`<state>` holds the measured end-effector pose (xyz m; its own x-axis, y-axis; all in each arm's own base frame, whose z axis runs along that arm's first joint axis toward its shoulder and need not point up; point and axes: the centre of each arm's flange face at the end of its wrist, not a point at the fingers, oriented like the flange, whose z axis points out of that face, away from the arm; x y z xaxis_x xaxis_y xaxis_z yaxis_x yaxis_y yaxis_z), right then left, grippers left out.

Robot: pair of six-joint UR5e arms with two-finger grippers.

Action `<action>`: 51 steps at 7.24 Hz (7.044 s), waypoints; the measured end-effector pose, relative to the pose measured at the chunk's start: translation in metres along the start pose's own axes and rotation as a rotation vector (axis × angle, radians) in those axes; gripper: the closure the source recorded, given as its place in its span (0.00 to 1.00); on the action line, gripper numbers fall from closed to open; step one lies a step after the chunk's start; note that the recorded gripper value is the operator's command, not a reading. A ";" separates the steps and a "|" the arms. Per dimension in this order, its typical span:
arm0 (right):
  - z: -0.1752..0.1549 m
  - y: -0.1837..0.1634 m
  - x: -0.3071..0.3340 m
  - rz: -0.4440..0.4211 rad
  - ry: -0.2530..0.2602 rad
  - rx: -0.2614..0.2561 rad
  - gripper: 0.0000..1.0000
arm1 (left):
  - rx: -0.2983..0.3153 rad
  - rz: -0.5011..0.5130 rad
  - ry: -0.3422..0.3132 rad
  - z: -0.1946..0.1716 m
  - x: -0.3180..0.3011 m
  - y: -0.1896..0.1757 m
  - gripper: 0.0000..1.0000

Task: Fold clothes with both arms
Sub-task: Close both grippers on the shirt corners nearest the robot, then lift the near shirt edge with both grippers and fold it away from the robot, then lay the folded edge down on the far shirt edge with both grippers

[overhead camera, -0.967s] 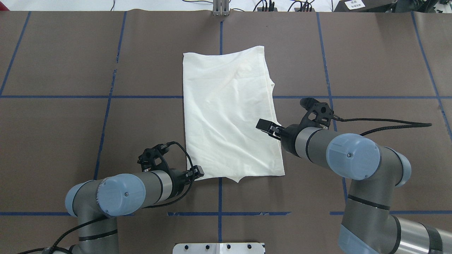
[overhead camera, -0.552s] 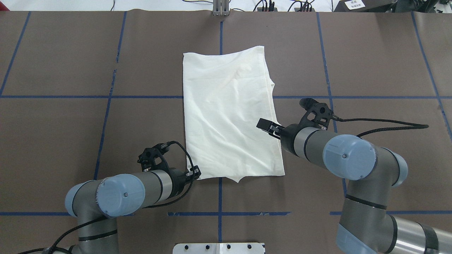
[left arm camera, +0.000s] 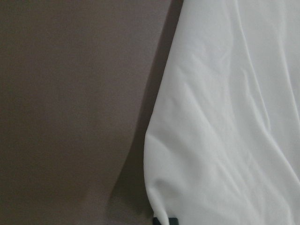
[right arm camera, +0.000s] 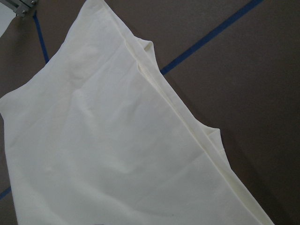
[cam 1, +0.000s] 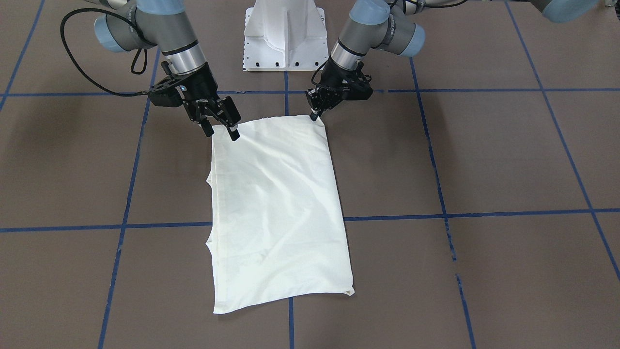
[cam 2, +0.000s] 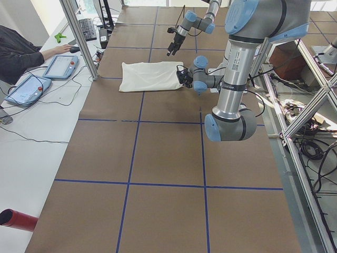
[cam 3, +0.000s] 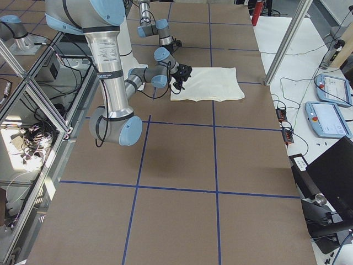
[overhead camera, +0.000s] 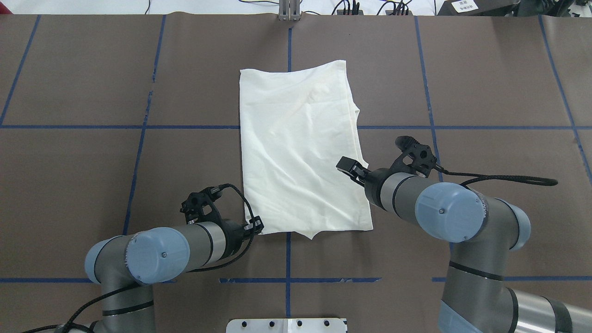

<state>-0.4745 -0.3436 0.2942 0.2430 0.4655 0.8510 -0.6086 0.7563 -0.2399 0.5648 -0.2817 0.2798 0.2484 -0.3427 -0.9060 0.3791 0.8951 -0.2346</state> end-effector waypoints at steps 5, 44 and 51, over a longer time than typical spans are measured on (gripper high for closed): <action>0.027 0.069 0.006 0.072 0.192 0.049 0.25 | -0.002 0.001 -0.001 0.001 0.000 0.001 1.00; -0.023 0.030 -0.090 -0.047 0.175 0.109 1.00 | 0.152 0.245 -0.113 -0.116 0.098 -0.144 1.00; 0.085 -0.041 -0.119 -0.114 0.241 0.137 1.00 | 0.211 0.314 -0.210 0.011 0.114 -0.222 1.00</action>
<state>-0.5426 -0.4691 0.2422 0.4782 0.4893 0.7293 -0.6591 0.7488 -0.0703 0.5184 -0.5228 0.2326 0.5488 -0.1334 -0.8252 0.4247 0.8948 0.1378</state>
